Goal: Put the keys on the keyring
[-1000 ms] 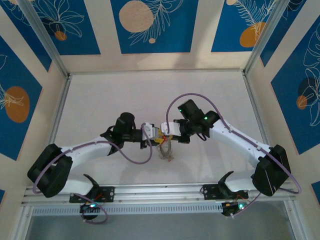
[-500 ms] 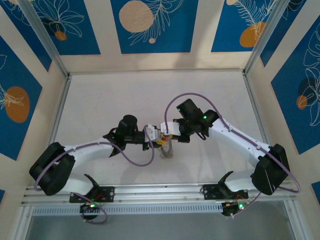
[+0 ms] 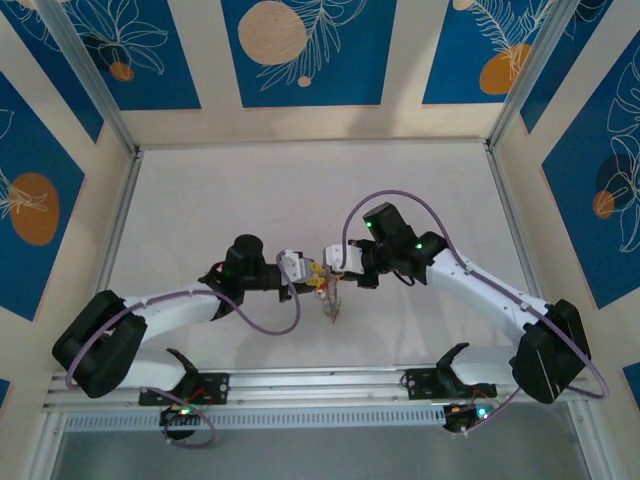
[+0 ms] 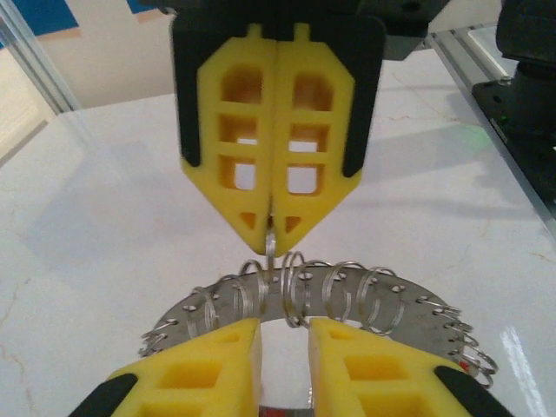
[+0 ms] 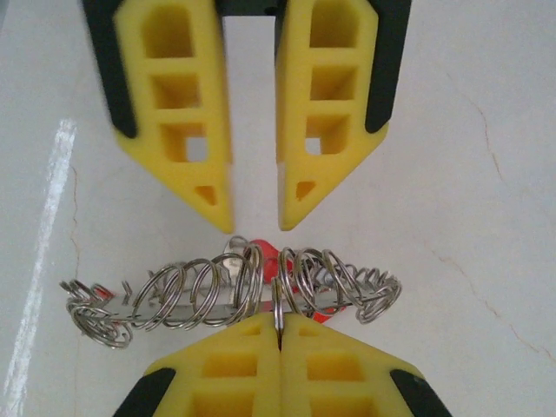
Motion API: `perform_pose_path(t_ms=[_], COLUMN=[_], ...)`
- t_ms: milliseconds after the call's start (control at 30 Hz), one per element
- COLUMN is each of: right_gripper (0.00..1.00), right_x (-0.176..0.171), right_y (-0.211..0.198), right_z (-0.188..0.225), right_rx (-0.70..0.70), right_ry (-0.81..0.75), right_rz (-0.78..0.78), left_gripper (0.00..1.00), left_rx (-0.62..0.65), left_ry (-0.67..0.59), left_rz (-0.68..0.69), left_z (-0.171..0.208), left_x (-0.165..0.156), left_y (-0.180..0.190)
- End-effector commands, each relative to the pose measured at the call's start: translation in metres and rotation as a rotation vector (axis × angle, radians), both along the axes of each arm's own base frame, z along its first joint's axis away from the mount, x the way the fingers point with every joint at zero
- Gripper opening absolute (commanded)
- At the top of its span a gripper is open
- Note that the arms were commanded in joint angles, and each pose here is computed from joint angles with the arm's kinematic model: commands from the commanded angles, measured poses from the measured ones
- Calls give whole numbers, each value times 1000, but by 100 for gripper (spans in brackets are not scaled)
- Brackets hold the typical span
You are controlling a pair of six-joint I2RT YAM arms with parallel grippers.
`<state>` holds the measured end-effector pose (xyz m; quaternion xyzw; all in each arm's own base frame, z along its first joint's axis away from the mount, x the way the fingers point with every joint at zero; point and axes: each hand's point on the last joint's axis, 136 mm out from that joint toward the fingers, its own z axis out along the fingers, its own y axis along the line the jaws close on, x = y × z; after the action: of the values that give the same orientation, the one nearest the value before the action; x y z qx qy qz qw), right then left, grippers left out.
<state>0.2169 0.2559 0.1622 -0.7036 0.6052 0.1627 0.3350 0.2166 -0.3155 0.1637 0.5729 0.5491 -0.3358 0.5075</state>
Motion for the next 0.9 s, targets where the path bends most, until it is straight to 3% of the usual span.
perform_pose_path(t_ms=[0, 333, 467, 867], right_gripper=[0, 0, 0, 0], right_x=[-4, 6, 5, 12], right_y=[9, 7, 9, 13], right_z=[16, 15, 18, 24], right_rx=[91, 85, 103, 138], right_ry=[-13, -21, -20, -32], right_rz=[35, 0, 2, -19], left_gripper=[19, 8, 8, 17], left_rx=[-59, -62, -60, -2], left_ry=[-20, 35, 48, 81], left_rz=[-12, -107, -66, -173], left_z=[13, 15, 11, -6], left_x=[2, -9, -4, -36], left_y=[-1, -2, -1, -13])
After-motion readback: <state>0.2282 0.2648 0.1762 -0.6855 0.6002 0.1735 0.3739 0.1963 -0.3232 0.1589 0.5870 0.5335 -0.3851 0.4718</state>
